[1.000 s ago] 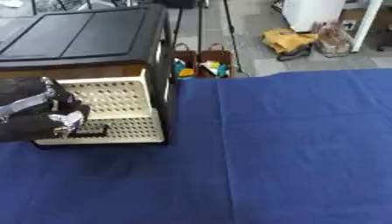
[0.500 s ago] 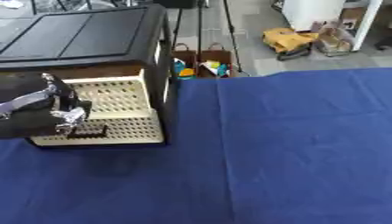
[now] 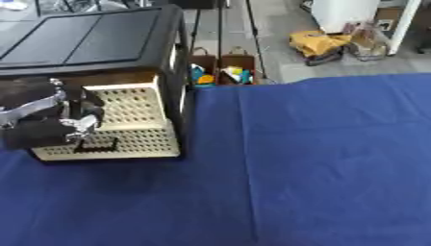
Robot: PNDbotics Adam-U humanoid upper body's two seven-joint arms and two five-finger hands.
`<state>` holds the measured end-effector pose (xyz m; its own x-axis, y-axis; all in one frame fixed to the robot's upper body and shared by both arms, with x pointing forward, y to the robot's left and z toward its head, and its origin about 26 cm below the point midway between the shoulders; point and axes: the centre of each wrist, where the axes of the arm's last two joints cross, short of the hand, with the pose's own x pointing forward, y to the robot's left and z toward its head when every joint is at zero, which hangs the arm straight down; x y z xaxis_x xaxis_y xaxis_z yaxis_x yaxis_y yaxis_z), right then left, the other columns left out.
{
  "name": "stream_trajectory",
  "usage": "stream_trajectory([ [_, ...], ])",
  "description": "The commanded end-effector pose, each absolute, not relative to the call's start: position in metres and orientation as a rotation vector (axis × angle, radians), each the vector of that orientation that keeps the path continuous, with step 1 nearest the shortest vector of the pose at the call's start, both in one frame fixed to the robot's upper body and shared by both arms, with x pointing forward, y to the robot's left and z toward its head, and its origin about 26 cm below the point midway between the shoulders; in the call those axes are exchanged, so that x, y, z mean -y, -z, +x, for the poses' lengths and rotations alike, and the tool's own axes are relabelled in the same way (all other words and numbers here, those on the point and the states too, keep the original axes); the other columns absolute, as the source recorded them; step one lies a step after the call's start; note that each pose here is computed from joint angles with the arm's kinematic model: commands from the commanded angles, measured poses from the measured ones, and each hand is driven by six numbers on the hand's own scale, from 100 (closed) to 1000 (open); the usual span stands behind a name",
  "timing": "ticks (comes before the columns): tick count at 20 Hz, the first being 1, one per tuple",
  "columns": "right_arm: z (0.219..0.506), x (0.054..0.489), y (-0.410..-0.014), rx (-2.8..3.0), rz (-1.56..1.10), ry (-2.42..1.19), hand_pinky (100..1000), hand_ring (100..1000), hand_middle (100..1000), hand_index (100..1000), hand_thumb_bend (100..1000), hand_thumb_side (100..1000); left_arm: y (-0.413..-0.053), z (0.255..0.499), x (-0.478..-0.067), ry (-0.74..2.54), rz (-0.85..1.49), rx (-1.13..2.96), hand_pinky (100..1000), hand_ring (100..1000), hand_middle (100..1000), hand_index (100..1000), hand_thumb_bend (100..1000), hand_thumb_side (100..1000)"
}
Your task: Pick up objects from table and place into drawer.
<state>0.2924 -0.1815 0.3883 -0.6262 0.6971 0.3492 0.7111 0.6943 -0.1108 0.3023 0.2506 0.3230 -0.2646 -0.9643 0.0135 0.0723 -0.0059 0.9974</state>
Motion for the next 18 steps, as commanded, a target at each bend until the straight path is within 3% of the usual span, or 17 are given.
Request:
stream_trajectory([
  [1,0.286,0.183,-0.396,2.572,-1.11,0.078,780,819,520,629,279,1000,-0.332,0.302,-0.253,1.377,0.984,1.282,100,302,830,983,100,1000],
  [18,0.286,0.183,-0.397,2.574,-1.113,0.093,782,822,520,622,281,1000,-0.331,0.312,-0.258,1.35,0.993,1.278,100,297,939,1000,100,1000],
])
